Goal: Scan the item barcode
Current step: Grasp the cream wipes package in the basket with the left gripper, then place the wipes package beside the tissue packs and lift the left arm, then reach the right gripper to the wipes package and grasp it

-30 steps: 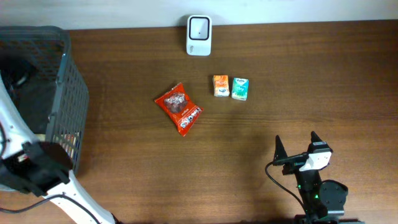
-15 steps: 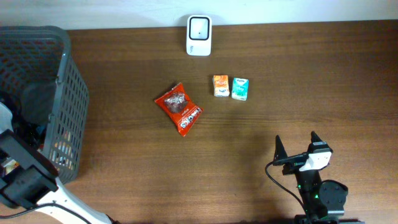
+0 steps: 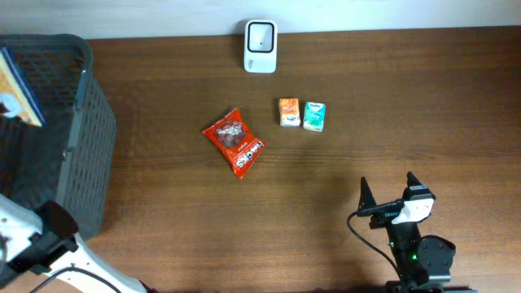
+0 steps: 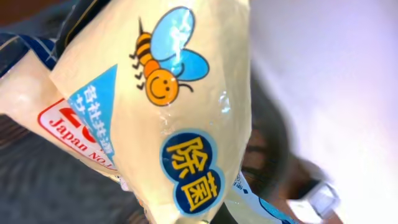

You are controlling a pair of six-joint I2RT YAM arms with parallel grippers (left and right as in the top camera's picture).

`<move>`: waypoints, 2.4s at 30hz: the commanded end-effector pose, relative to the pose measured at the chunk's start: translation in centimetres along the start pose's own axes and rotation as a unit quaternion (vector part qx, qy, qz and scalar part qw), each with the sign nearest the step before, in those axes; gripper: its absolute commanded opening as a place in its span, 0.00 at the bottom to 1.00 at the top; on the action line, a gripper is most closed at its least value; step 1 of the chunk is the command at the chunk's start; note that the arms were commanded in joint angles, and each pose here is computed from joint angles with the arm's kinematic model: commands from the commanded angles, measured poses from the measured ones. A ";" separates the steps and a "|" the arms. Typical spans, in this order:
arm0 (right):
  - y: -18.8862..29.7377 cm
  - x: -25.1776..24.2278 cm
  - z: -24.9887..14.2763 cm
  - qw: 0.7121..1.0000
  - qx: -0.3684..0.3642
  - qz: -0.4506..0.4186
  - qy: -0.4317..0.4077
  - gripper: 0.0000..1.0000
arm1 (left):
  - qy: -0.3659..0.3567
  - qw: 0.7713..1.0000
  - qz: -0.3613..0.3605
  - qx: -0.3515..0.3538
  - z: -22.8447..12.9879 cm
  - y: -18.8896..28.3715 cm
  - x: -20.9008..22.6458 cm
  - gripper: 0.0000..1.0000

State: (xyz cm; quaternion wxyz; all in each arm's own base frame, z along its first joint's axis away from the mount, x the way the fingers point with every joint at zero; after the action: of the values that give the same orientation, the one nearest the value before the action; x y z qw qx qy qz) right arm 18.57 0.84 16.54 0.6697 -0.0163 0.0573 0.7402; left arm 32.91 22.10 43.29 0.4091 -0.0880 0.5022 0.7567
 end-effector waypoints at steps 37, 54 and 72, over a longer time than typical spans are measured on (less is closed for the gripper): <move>0.0 0.1 -0.3 1.000 0.002 0.002 -0.006 0.99 | -0.432 0.888 -0.021 0.155 -30.1 -10.8 -14.5 0.99; 4.9 4.0 14.6 0.942 -0.260 0.207 0.049 0.98 | -0.430 0.886 -0.033 0.173 -30.6 -10.7 -14.5 0.99; -18.4 9.9 10.2 0.908 0.328 0.156 -0.207 0.82 | -0.430 0.885 -0.034 0.173 -30.6 -10.7 -14.6 0.99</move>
State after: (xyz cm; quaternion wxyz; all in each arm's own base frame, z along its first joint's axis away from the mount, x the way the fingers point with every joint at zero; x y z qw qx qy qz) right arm 35.81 13.27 23.60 0.4927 0.3836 0.1737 0.7615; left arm 41.50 -9.30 29.12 0.6155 0.3004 0.3966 0.6113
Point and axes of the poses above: each gripper's point midway between its finger pads, its own y axis back along the fingers, its own x axis along the line the jaws close on, z = x × y, the point moved 6 cm from there along y, back along the fingers, and after that the axes turned 8 degrees about y, right-handed, at the moved point
